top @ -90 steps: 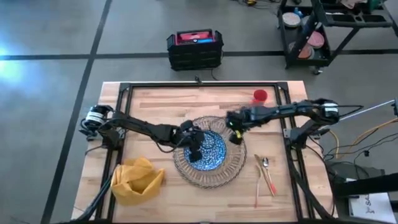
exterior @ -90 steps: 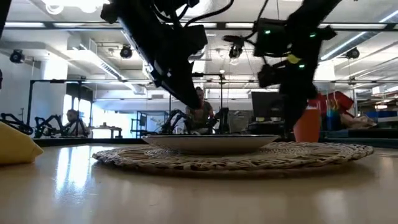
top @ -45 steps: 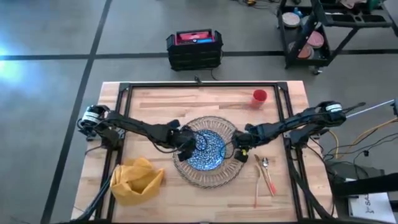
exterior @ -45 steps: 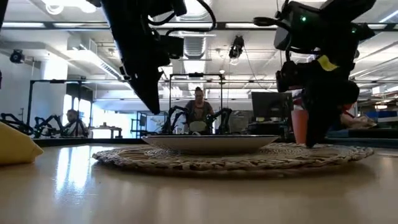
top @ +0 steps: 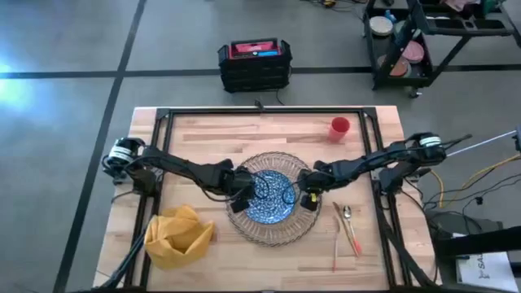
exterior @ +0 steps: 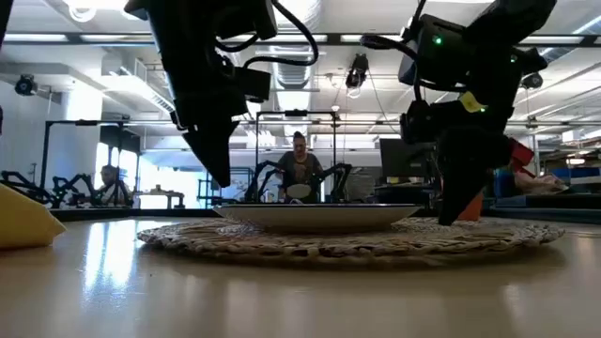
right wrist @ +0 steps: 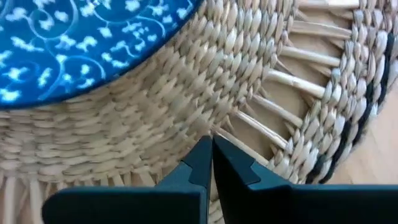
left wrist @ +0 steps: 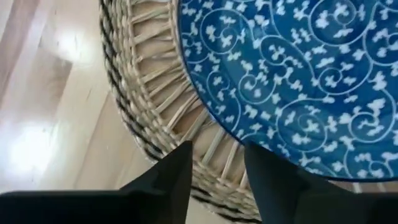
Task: Set table place
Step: Move the brown placemat to the center of the table, then adjust the blue plate on the brown placemat
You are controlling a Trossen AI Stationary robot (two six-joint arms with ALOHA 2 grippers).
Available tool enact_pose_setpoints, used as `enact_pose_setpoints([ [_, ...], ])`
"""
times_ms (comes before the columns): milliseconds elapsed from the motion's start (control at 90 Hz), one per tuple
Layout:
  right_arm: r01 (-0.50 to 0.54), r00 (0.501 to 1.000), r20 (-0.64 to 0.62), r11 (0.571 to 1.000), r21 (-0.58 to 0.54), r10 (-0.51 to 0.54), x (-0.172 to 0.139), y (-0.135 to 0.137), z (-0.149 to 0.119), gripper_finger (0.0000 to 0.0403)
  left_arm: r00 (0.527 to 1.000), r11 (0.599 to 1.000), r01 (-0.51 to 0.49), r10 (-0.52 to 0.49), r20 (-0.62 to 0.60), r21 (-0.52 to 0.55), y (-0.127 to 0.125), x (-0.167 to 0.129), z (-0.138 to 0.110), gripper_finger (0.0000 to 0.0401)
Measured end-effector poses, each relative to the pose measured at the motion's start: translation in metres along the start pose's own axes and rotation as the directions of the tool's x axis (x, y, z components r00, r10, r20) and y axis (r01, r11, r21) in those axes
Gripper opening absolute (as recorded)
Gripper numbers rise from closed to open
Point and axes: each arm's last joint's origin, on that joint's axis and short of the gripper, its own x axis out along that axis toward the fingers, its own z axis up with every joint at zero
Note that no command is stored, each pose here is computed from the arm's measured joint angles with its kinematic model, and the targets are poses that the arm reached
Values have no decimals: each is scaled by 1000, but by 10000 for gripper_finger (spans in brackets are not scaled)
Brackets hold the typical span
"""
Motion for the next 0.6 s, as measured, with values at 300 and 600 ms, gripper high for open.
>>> enact_pose_setpoints([
  [300, 2, 1000, -1, 1000, -5, -2, 2, -1, 1, 0, 999, 999, -22, 21, -30, -30, 3, 2, -3, 151],
  [600, -12, 1000, 23, 1000, -8, 12, 2, 0, 3, 0, 1000, 998, 3, -3, -1, -57, 4, 17, -3, 109],
])
